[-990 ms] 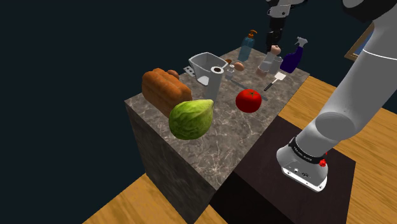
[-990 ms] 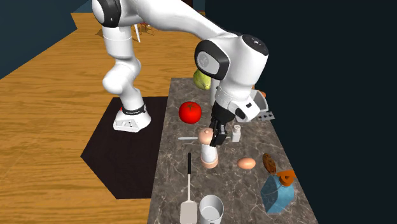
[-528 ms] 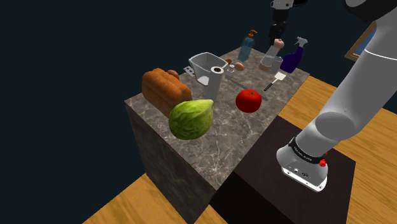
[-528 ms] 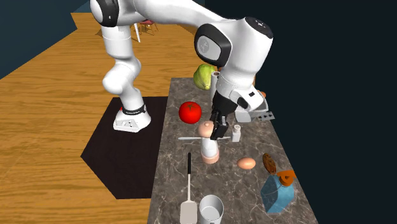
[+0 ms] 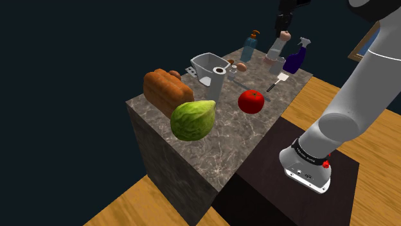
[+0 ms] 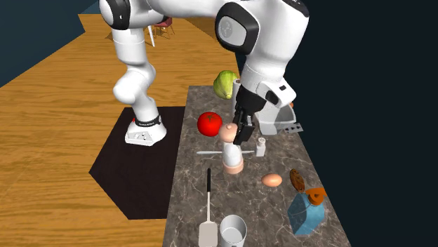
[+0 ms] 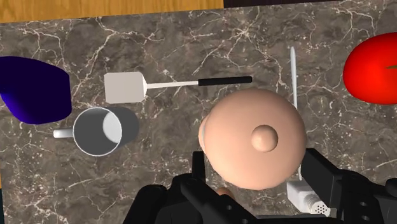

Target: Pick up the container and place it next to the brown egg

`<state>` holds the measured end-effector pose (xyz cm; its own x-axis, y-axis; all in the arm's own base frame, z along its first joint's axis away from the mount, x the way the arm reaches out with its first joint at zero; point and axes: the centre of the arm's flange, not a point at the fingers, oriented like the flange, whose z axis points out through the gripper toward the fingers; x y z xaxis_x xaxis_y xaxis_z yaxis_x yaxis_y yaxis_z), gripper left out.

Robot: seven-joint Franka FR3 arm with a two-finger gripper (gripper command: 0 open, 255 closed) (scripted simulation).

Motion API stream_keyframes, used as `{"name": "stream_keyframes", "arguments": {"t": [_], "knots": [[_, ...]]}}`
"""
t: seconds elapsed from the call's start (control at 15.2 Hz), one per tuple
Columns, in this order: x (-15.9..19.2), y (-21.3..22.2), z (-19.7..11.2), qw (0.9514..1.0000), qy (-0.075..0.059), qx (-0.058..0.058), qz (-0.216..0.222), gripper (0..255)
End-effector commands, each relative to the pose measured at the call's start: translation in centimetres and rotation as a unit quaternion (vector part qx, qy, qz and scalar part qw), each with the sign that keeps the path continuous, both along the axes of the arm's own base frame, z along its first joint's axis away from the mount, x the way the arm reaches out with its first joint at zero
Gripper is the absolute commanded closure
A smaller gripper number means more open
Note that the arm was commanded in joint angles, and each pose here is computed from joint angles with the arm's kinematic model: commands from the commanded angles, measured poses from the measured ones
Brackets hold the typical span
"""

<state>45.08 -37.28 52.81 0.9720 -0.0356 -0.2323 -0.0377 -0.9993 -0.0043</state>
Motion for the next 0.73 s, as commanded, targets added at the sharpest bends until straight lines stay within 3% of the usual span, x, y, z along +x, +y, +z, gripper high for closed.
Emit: {"name": "stream_keyframes", "arguments": {"t": [0.0,0.66], "knots": [[-0.1,0.0,1.1,1.0000,0.000,0.000,0.000,255],[-0.1,0.0,6.4,1.0000,0.000,0.000,0.000,255]]}}
